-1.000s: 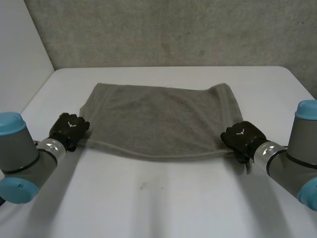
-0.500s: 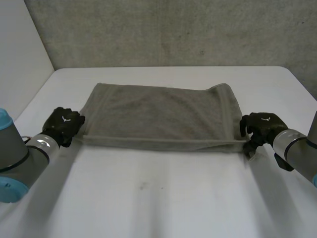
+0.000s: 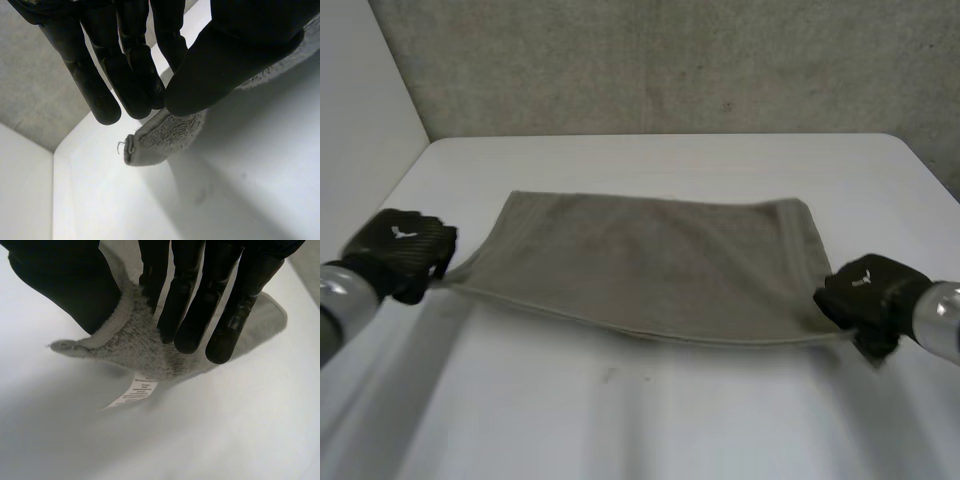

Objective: Fold the towel.

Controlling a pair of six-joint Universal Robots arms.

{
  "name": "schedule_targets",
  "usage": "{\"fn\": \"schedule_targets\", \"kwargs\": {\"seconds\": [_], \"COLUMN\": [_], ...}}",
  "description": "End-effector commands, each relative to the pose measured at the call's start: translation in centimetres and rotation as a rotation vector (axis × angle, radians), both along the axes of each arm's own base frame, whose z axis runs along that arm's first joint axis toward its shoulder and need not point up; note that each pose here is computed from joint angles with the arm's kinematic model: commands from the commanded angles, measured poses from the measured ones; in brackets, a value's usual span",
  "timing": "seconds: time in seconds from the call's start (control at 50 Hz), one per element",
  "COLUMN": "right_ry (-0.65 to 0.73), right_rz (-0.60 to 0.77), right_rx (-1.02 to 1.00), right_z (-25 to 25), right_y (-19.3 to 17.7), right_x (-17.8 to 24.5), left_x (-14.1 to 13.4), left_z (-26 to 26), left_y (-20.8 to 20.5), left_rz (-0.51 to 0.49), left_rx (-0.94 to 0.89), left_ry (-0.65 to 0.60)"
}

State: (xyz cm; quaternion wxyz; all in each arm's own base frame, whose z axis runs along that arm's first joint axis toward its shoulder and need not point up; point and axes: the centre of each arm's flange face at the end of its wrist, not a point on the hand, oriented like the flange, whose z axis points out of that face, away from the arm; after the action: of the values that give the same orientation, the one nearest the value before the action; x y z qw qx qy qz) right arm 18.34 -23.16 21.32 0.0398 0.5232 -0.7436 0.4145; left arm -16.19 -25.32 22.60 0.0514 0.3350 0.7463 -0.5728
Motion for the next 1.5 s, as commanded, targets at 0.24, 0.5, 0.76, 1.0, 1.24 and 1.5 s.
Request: {"fn": "schedule_targets", "kwargs": {"seconds": [0.24,0.5,0.76,1.0,1.24,1.5], "right_ry": [0.034,-0.011,-0.049,-0.5,-0.338,-0.221], "right_rz": [0.134,0.003,-0.076,-0.113,-0.091,0.022], "right_rx": [0.05,-0.048,-0.585,-1.309,-0.78,-0.424], "right_z": [2.2,-0.9,3.7,17.6,7.6,-3.6], "right_y": [0.2,-5.3,-14.7,-13.4,-11.1,-7.4], "right_x": [-1.7,-1.0,4.2,5.6,5.3,5.2], "left_x": [-0.2,-2.6,-6.6,-6.3,-3.9,-2.6], "left_z": [1.5,-2.0,-1.5,17.0,7.5,-4.7], "left_y": [1.9,-2.9,-11.4,-12.0,-11.5,-7.6], "left_rz": [-0.126,-0.168,-0.154,-0.105,-0.064,-0.048], "left_rx": [-0.002,0.046,-0.263,-1.082,-0.707,-0.299], "left_ry": [0.029,0.019,0.003,0.463,0.413,0.276]}}
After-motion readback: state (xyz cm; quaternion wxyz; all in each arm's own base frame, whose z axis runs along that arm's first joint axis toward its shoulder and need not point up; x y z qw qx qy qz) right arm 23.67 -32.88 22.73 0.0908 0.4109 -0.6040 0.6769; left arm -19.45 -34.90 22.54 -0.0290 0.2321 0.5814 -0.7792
